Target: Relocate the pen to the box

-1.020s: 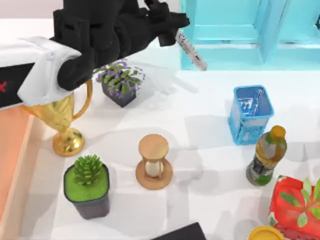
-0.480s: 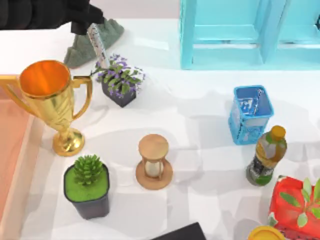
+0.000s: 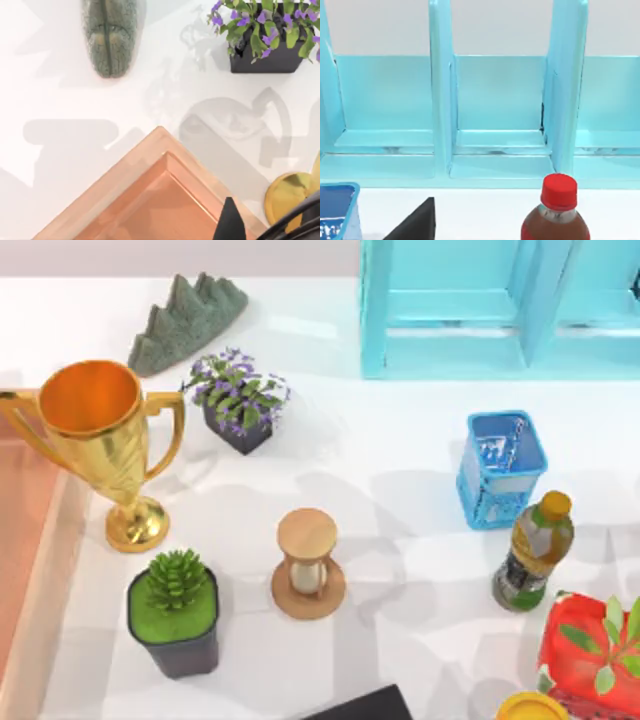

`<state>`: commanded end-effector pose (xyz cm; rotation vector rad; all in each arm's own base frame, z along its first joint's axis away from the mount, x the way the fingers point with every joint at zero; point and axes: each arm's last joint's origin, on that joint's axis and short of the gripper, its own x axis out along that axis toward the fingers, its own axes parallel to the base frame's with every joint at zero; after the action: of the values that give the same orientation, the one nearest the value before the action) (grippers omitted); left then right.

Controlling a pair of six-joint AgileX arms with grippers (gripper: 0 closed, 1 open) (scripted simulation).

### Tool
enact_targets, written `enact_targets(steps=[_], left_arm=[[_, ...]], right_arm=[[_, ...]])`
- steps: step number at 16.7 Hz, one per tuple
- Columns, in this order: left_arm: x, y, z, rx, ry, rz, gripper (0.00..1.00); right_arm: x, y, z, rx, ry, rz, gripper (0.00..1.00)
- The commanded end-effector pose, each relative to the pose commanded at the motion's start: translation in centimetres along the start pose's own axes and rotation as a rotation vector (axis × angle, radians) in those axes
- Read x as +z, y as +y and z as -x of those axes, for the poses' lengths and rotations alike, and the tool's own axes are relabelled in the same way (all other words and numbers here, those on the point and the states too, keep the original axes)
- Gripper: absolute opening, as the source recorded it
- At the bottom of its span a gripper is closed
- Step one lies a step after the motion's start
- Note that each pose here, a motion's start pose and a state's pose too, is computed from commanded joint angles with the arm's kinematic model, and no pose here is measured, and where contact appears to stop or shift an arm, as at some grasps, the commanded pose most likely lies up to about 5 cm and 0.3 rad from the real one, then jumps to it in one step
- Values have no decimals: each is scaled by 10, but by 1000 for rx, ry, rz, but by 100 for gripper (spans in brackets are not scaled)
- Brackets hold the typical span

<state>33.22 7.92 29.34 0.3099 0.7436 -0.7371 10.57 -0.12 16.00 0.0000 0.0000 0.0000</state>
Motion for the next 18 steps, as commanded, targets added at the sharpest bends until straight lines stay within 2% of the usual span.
enact_targets(steps=[4, 8, 12, 18], left_arm=[[-40, 2, 53, -81, -27, -65, 0], [-66, -5, 83, -132, -101, -83, 0], [-75, -9, 92, -147, -139, -82, 0], [-75, -9, 88, -152, -135, -80, 0]], right_arm=[[0, 0, 0, 0, 0, 0, 100], [0, 0, 0, 0, 0, 0, 100], [0, 0, 0, 0, 0, 0, 100], [0, 0, 0, 0, 0, 0, 100]])
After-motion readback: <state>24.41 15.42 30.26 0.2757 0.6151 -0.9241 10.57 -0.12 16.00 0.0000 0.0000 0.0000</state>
